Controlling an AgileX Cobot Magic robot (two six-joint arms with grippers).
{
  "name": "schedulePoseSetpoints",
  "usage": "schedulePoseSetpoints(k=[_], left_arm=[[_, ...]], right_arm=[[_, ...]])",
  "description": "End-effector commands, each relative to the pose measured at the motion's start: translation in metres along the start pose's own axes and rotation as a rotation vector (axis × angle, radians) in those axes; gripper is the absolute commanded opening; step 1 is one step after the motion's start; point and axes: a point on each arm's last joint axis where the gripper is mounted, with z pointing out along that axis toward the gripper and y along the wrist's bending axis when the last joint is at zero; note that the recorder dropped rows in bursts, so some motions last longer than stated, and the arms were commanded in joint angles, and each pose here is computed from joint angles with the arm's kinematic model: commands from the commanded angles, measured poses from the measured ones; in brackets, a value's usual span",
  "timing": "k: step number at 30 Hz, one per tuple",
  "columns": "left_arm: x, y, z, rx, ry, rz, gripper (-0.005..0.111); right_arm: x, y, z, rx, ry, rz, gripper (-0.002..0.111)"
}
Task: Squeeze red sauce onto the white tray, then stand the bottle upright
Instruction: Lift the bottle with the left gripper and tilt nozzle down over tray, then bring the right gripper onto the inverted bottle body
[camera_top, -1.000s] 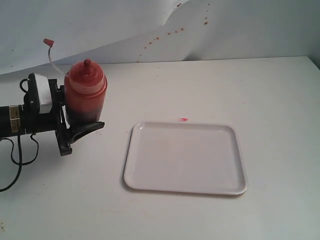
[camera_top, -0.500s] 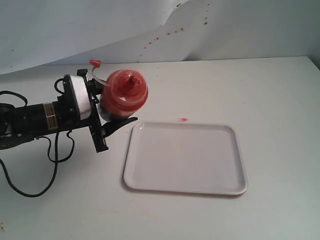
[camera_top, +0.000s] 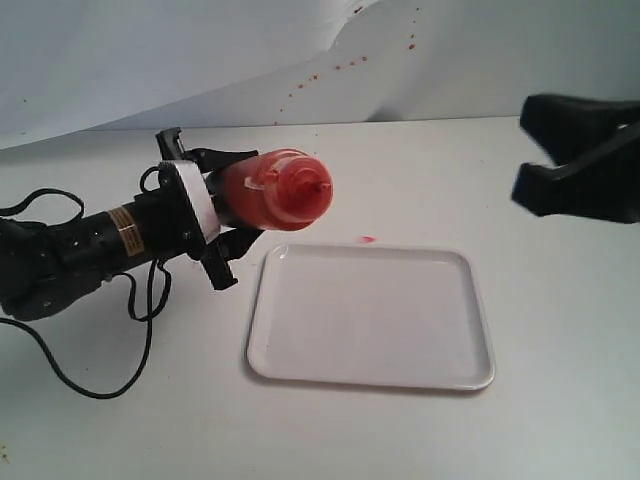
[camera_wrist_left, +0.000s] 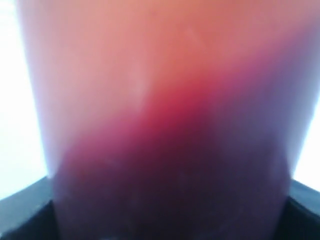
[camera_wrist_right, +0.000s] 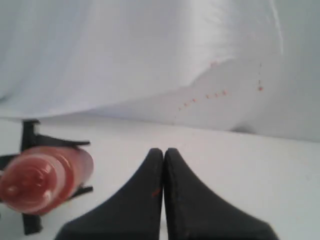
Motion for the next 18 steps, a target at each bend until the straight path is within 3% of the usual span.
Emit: schedulePoseSetpoints(k=[1, 4, 8, 12, 16, 18], left_arm=[[-0.009, 0.006, 0.000, -0.153, 0.053, 0.128, 0.000], [-0.015, 0.004, 0.005, -0.229, 0.148, 0.275, 0.000], [-0.029, -0.004, 0.014, -0.248, 0.206, 0.491, 0.000], [-0.042, -0.008, 0.019, -0.296, 0.281, 0.694, 0.000], [-0.047, -0.008, 0.020, -0.328, 0.268, 0.721, 0.000], [-0.047, -0.008, 0.020, -0.322, 0.276, 0.764, 0.000]], right_arm=[[0.022, -0.027, 0.038, 0.142, 0.060, 0.080, 0.010], [0.024, -0.057, 0.053, 0.302, -0.082, 0.149, 0.019], [0.028, -0.062, 0.059, 0.329, -0.105, 0.162, 0.020], [0.032, -0.052, 0.069, 0.206, -0.078, -0.082, 0.025], [0.033, -0.050, 0.091, 0.163, 0.063, -0.109, 0.059], [0.034, -0.052, 0.103, 0.163, 0.143, -0.093, 0.086]])
